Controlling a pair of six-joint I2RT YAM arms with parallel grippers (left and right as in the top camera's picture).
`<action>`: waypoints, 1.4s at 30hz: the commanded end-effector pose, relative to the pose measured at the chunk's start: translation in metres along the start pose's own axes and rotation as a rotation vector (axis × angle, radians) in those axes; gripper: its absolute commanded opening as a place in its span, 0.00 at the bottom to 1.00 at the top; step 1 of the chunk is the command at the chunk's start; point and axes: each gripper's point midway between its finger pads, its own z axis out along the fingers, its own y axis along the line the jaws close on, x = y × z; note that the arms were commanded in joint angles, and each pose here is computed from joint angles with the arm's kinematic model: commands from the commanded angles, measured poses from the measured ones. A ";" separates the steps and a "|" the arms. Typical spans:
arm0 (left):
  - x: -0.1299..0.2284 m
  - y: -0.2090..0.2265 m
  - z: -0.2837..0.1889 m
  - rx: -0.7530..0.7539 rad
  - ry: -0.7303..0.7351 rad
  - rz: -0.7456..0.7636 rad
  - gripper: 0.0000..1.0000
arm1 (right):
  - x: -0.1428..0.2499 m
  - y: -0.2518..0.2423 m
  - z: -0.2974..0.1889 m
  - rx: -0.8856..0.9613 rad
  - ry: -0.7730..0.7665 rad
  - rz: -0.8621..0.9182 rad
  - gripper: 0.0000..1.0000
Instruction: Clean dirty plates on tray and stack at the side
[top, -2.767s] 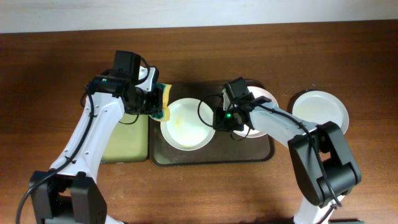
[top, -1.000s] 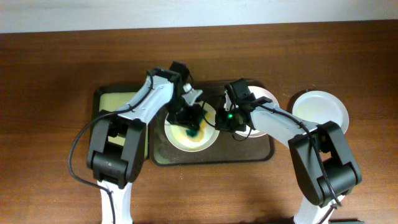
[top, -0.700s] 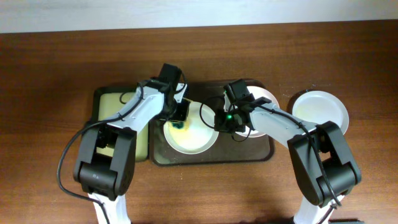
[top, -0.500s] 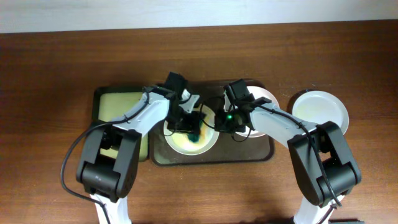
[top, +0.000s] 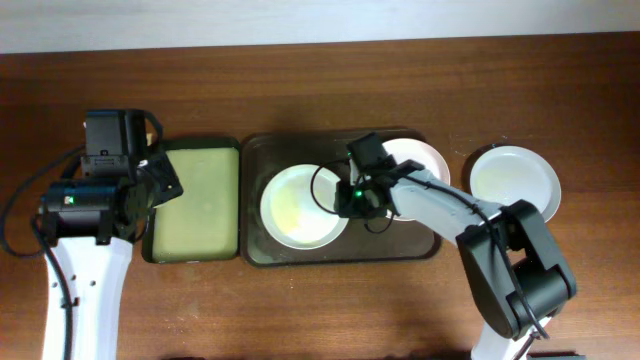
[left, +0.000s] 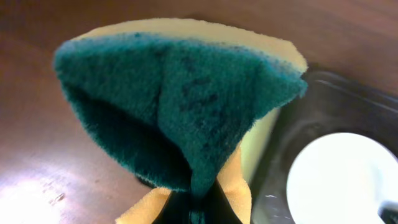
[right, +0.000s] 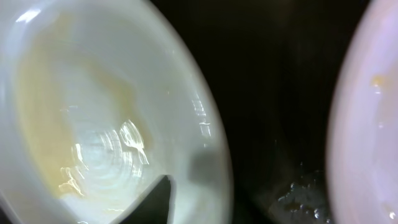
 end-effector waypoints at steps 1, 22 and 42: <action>0.019 0.018 0.030 -0.127 0.057 -0.034 0.00 | 0.018 -0.020 0.012 0.118 0.020 -0.012 0.07; 0.014 0.037 0.038 -0.158 0.033 -0.154 0.00 | -0.083 0.159 -0.091 0.166 -0.512 -0.325 0.04; 0.012 0.095 0.043 -0.226 0.038 -0.524 0.00 | -0.096 0.281 -0.144 0.655 -1.075 -1.085 0.04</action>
